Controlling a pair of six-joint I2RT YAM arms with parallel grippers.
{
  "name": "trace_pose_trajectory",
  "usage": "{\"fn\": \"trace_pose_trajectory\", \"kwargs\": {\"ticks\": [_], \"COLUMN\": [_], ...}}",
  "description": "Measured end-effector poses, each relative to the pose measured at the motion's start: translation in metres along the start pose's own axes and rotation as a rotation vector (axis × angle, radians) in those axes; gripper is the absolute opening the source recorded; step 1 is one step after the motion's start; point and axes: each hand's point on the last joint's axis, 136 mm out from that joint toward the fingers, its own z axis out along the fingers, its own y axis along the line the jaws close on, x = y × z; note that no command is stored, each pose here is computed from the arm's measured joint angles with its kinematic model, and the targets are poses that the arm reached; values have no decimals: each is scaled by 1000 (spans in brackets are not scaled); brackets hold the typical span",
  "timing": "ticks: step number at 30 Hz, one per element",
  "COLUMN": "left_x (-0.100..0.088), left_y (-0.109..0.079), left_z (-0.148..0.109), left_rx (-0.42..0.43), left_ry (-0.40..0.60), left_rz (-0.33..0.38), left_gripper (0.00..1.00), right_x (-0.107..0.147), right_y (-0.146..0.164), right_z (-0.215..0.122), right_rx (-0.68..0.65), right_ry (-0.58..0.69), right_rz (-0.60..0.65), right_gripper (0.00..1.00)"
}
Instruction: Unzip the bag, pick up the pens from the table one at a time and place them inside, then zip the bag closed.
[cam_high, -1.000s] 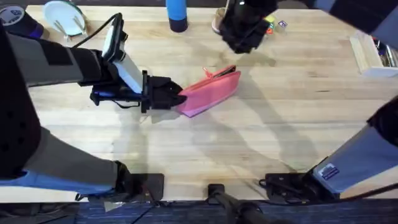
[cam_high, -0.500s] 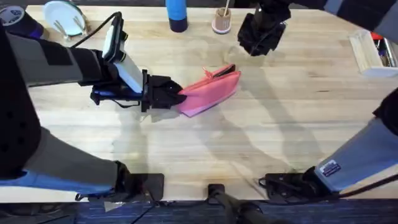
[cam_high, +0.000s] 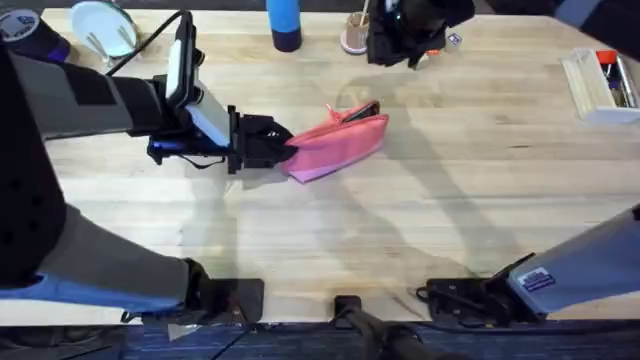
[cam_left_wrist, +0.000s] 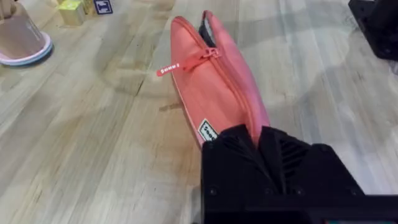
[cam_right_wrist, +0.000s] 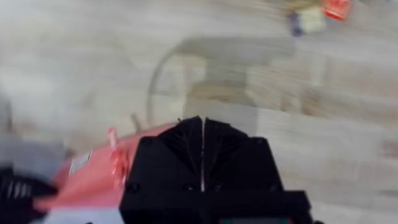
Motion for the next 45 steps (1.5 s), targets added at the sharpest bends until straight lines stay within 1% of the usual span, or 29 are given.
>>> {"fn": "trace_pose_trajectory", "kwargs": {"ticks": [1,4,5,6,9,10,11,14,17,20,24,37,45], "left_x": [0,0,0,0,0,0,0,0,0,0,0,0,0], "left_y": [0,0,0,0,0,0,0,0,0,0,0,0,0], "left_z": [0,0,0,0,0,0,0,0,0,0,0,0,0], "left_rx": [0,0,0,0,0,0,0,0,0,1,0,1,0], "left_ry": [0,1,1,1,2,2,2,2,2,3,3,3,3], "left_rz": [3,9,11,12,9,10,10,13,13,13,13,16,16], "left_gripper": [42,42,42,42,42,42,42,42,42,42,42,42,42], "right_x": [2,10,12,13,15,15,16,26,39,48,54,57,52], "right_y": [6,24,30,34,42,43,44,46,54,66,79,80,83], "right_z": [0,-2,-3,-4,-6,-6,-6,-8,-11,-16,-20,-21,-21], "right_rx": [-30,-130,-163,-187,-235,-244,-251,-271,-309,-343,-375,-388,-393], "right_ry": [10,38,43,46,50,51,55,87,122,132,126,132,107], "right_rz": [-42,-154,-179,-196,-233,-244,-251,-292,-380,-476,-550,-579,-577], "right_gripper": [60,204,272,384,819,947,982,996,996,996,996,997,997]}}
